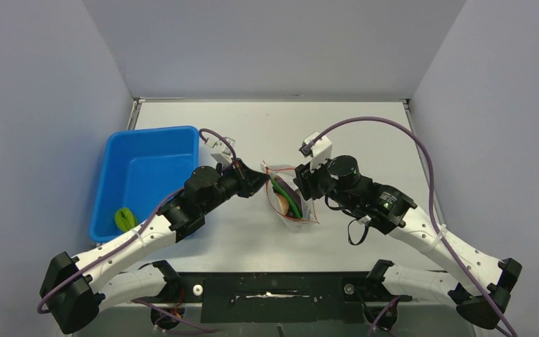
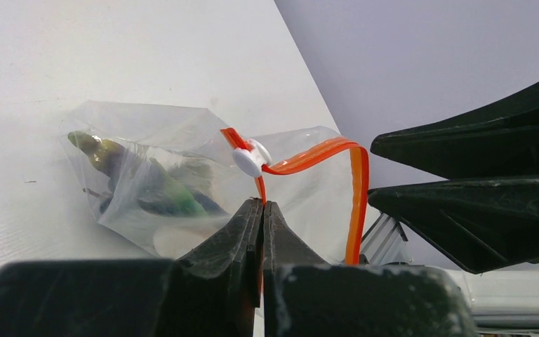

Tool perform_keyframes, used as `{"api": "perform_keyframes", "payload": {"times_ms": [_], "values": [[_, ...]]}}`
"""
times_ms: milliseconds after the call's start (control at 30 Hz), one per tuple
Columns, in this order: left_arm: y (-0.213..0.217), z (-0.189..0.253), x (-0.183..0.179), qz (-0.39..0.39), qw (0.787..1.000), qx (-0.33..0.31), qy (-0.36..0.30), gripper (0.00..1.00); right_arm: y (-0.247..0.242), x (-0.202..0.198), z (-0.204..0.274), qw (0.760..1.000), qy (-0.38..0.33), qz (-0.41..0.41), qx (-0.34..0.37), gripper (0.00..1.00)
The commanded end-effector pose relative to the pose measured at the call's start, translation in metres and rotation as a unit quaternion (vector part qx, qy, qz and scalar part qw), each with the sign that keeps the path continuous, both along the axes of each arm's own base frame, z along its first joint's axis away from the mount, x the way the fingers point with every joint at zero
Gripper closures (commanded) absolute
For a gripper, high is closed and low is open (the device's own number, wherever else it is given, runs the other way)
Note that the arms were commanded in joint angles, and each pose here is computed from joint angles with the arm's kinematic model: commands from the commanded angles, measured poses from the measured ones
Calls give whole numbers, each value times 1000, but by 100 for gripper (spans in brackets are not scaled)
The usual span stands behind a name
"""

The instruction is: Place the food in the zip-top bag and seal the zipper

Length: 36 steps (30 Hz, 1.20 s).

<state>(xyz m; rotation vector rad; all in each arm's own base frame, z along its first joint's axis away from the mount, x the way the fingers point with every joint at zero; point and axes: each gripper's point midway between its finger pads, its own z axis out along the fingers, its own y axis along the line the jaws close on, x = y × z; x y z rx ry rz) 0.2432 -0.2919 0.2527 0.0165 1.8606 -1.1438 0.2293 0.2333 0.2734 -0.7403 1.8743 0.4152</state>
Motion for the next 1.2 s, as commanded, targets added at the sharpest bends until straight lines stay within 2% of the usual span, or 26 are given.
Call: {"api": "perform_keyframes", "payload": {"times_ms": [0,167,533,633,767,867,1033,1167], "values": [[-5,45,7,5,998,-44,-50,100,-19,7,3,996,13,-82,11,58],[-5,43,9,7,998,-38,-50,100,-23,4,-11,995,31,-90,0,51],[-6,43,12,9,998,-30,-52,100,-15,2,-28,995,53,-85,6,61],[-5,40,13,12,998,-25,-50,100,-14,2,-31,995,57,-83,5,72],[-5,40,13,11,998,-22,-53,100,-11,-1,-18,997,40,-67,28,99],[-3,43,14,12,998,-14,-59,100,-11,-1,-3,996,24,-70,58,100],[13,49,21,46,996,30,-64,59,-12,5,12,991,23,-97,92,100],[36,54,25,80,990,87,-76,44,-7,14,18,989,28,-108,97,100]]}}
